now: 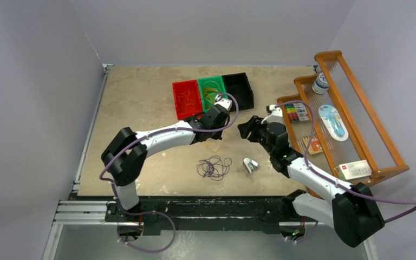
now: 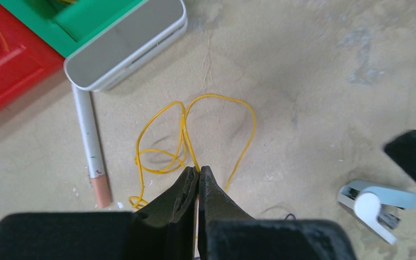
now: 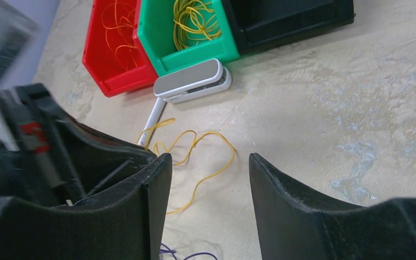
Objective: Untangle the cables
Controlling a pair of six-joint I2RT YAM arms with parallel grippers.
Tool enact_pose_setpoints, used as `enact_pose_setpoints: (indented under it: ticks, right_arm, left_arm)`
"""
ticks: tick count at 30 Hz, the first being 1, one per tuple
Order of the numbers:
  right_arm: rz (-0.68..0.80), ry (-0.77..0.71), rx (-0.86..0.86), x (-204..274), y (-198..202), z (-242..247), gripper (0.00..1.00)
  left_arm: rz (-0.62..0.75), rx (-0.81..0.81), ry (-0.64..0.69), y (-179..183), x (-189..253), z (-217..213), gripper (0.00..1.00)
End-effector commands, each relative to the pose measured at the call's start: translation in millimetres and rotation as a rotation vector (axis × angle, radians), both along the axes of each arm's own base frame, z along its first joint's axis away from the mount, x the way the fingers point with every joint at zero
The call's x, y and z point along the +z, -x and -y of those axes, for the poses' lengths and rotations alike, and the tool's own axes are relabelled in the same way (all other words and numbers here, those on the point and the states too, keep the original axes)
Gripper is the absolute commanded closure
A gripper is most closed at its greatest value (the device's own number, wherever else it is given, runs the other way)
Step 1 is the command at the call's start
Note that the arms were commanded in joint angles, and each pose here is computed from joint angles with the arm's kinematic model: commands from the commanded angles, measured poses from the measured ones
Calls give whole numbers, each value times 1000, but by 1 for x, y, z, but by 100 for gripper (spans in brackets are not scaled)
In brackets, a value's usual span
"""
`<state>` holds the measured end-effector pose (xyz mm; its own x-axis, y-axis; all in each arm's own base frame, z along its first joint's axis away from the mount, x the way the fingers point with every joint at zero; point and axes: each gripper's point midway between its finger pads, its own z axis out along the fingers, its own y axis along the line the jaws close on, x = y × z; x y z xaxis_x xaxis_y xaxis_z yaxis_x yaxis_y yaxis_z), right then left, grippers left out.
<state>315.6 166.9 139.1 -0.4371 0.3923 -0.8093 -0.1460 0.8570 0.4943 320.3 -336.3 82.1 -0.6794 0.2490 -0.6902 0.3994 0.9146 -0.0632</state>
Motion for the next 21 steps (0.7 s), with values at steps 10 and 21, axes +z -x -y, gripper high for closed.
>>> enact_pose_setpoints:
  ticks: [10, 21]
  right_arm:
    - [175, -48, 43, 37, -6, -7, 42]
    - [292, 5, 252, 59, 0, -35, 40]
  left_arm:
    - [226, 29, 151, -11, 143, -12, 100]
    - [305, 48, 223, -10, 202, -34, 100]
